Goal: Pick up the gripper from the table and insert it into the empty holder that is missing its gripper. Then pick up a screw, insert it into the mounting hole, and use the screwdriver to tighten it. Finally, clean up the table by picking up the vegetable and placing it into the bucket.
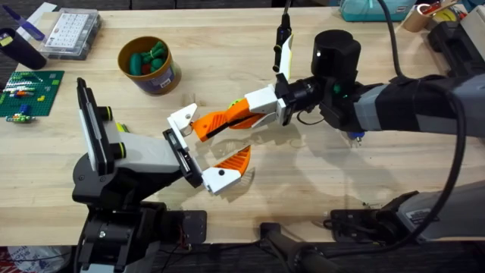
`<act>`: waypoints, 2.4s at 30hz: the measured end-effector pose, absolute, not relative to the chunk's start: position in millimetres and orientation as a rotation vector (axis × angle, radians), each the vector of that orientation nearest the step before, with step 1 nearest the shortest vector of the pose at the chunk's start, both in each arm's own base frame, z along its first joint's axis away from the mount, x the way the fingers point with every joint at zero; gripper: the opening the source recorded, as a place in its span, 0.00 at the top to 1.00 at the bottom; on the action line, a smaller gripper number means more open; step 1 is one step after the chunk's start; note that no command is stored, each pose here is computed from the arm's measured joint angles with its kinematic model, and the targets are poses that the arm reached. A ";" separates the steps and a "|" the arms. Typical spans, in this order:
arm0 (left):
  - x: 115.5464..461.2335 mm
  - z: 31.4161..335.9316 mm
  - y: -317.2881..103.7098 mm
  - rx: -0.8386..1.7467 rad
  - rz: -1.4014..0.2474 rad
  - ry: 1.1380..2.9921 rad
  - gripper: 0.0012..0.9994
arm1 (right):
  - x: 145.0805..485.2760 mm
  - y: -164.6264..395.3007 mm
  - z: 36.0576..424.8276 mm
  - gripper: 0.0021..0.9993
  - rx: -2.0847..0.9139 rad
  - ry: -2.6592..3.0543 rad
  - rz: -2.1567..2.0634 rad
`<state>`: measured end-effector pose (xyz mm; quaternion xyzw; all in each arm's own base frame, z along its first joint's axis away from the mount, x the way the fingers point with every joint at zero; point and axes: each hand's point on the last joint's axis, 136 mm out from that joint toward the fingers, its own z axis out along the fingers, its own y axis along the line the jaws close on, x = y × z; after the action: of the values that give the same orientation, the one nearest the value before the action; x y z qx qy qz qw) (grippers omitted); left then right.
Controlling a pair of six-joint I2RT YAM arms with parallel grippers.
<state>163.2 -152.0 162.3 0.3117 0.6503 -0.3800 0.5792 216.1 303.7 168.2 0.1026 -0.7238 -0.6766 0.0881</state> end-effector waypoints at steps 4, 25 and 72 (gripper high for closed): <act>164.7 161.6 -150.9 0.719 -0.882 1.528 0.01 | 214.7 303.2 166.8 0.99 0.294 -2.147 -2.000; 163.9 161.1 -151.4 0.721 -0.888 1.531 0.01 | 218.1 304.7 177.4 0.99 0.375 -2.154 -2.071; 152.7 159.8 -157.1 0.740 -0.987 1.546 0.01 | 219.8 327.5 159.0 0.99 0.235 -2.253 -2.015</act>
<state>152.7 -157.1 159.8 0.3127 0.6530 -0.4170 0.5495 219.8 327.5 159.0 0.0774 -0.7421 -0.6636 0.0551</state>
